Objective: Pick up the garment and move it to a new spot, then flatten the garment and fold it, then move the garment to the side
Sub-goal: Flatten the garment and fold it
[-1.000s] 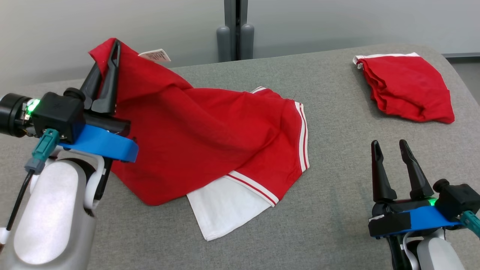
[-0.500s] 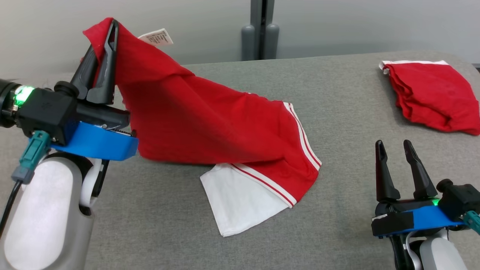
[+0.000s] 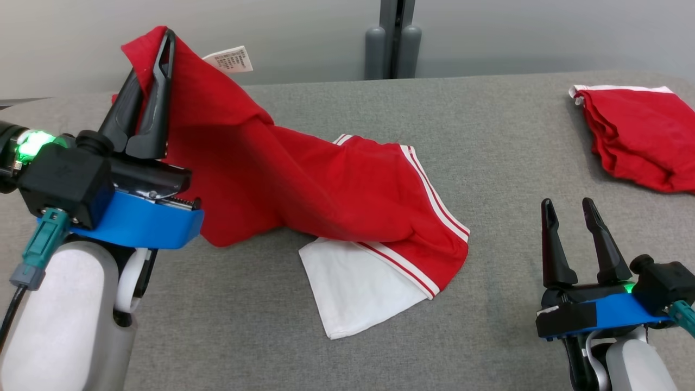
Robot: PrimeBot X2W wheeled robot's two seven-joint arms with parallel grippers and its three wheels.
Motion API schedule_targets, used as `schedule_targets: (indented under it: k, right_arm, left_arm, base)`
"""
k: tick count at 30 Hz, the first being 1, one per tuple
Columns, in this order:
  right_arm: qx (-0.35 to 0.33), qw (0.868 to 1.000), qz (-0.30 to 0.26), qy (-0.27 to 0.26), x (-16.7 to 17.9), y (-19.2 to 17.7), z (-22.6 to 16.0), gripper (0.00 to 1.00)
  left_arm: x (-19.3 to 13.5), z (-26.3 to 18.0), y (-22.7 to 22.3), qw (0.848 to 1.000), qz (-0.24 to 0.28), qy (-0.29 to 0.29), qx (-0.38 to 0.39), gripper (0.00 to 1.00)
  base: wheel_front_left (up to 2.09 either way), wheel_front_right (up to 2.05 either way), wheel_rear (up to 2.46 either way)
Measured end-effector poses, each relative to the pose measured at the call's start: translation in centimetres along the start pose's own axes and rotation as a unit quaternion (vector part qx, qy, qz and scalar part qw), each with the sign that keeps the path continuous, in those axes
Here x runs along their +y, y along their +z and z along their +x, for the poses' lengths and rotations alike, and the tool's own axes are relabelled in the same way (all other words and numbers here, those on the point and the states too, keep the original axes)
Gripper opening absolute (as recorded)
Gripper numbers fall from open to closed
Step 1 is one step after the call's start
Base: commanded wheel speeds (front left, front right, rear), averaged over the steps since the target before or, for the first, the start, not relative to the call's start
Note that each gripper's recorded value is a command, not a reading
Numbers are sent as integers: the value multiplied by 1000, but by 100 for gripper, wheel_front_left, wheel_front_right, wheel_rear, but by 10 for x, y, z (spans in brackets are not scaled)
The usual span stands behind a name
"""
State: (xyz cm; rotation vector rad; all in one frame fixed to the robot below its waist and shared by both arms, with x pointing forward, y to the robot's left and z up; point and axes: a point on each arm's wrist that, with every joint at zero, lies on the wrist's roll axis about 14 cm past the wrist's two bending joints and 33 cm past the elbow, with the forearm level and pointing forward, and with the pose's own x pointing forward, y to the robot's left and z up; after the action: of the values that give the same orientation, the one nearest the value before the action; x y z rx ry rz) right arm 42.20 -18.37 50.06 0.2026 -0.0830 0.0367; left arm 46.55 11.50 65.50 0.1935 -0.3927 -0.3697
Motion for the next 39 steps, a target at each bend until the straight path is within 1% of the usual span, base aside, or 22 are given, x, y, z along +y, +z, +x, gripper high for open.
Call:
schedule_targets:
  k: [6,13,18,26,39]
  right_arm:
    - [9,1000,-6,-17,-13,-7,1,100]
    - [17,999,-16,-41,-32,-14,6,100]
    - [24,998,-24,-58,-46,-19,7,100]
    - [29,996,-31,-77,-62,-24,11,100]
    - [34,993,-45,-102,-83,-26,11,100]
  left_arm:
    - [-3,13,-20,1000,-13,-5,11,0]
    - [-5,36,-62,999,-26,-14,38,0]
    - [1,55,-91,998,-26,-15,54,0]
    - [1,78,-136,996,-35,-19,81,0]
    - [-11,108,-200,990,-39,-40,130,0]
  base:
    - [0,0,0]
    - [0,0,0]
    - [0,0,0]
    - [0,0,0]
    - [0,0,0]
